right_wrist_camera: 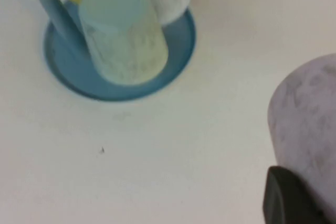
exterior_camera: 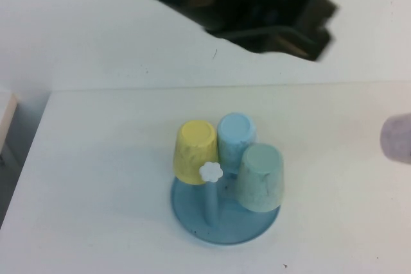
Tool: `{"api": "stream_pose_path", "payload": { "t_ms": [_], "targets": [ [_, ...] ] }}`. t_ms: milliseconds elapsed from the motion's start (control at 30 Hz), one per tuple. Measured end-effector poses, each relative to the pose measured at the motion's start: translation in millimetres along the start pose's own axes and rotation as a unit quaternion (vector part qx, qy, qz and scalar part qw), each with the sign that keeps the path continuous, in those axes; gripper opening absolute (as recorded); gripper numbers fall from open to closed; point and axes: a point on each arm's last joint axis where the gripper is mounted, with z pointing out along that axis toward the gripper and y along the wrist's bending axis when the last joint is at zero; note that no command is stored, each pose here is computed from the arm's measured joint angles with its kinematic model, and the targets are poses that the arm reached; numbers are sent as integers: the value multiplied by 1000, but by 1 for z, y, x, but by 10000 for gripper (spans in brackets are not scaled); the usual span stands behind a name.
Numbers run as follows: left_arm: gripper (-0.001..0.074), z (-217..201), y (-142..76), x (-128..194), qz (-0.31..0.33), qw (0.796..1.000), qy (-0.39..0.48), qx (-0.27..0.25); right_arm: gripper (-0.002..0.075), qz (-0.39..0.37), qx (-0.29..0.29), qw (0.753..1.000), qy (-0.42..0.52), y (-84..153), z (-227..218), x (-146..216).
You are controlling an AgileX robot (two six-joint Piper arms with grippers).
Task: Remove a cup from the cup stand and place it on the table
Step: Place the cup on the table
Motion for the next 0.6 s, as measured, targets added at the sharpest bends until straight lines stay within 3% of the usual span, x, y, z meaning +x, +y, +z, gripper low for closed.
{"api": "stream_pose_path", "payload": {
  "t_ms": [100, 233, 600],
  "targets": [
    [3, -29, -2, 7, 12, 996, -11, -88, 22, -18, -13, 997, 73, -9, 33, 0],
    [0, -63, -11, 25, 15, 987, -25, -157, 22, -54, -9, 990, 130, -3, 70, -2],
    [-1, -80, -19, 104, -14, 984, 25, -176, 22, -87, -21, 967, 238, -5, 144, 18]
  ]
}}
